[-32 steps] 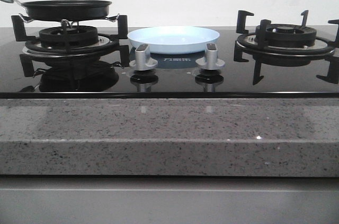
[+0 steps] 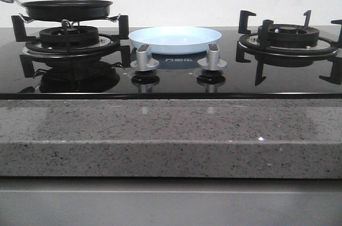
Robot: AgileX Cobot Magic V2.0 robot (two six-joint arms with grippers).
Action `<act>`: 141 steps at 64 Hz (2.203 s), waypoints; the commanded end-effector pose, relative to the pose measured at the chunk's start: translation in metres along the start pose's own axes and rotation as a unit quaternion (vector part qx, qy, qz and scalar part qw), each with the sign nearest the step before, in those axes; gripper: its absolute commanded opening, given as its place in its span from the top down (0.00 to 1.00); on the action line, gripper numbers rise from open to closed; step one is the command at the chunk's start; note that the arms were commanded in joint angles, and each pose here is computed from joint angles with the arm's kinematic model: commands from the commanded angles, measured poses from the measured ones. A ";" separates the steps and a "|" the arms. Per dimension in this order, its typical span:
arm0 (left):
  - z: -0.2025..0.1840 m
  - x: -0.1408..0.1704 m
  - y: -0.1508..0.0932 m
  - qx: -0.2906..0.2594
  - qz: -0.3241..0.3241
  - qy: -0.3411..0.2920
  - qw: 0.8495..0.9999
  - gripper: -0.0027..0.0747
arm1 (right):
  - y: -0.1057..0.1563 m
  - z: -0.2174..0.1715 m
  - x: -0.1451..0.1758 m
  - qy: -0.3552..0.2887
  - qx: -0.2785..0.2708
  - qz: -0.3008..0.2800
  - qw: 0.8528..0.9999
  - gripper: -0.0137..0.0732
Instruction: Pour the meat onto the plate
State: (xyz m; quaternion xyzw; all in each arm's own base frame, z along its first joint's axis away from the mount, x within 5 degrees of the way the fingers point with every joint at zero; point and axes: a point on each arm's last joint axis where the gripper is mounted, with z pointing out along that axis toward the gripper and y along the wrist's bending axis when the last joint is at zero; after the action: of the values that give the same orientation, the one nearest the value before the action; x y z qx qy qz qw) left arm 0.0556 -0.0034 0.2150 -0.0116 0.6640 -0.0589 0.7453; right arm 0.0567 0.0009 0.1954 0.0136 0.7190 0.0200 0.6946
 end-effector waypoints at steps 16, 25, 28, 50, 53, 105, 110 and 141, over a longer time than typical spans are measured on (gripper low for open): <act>-0.002 -0.007 0.000 0.002 -0.004 -0.048 0.999 0.99 | -0.001 -0.002 -0.013 -0.068 0.004 -0.008 0.998 0.92; -0.002 -0.009 0.000 0.002 -0.004 -0.059 0.998 0.99 | -0.001 -0.004 -0.022 -0.118 0.007 -0.009 0.993 0.92; -0.002 -0.010 0.000 0.003 -0.004 -0.065 0.998 0.99 | -0.001 -0.005 -0.025 -0.134 0.007 -0.009 0.991 0.92; -0.008 -0.056 -0.005 0.008 -0.013 -0.091 0.996 0.99 | 0.001 -0.012 -0.050 -0.165 0.004 -0.009 0.986 0.92; -0.011 -0.074 -0.007 0.010 -0.013 -0.091 0.996 0.99 | 0.002 -0.015 -0.062 -0.157 0.002 -0.010 0.988 0.92; 0.042 -0.142 -0.016 -0.002 -0.004 0.124 0.992 0.99 | 0.009 0.023 -0.141 0.087 -0.009 -0.011 0.996 0.92; 0.044 -0.138 -0.015 -0.004 0.001 0.133 0.991 0.99 | 0.009 0.025 -0.140 0.092 -0.009 -0.011 0.996 0.92; 0.055 -0.132 -0.013 -0.011 0.014 0.157 0.987 0.32 | 0.009 0.036 -0.133 0.132 -0.010 -0.007 0.991 0.22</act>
State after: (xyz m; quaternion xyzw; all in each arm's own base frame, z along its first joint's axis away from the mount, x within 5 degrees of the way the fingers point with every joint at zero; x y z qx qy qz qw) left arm 0.0919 -0.0064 0.3381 0.0018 0.8025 -0.0405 0.5952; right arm 0.0934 0.0044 0.3111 0.0009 0.8300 0.0296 0.5570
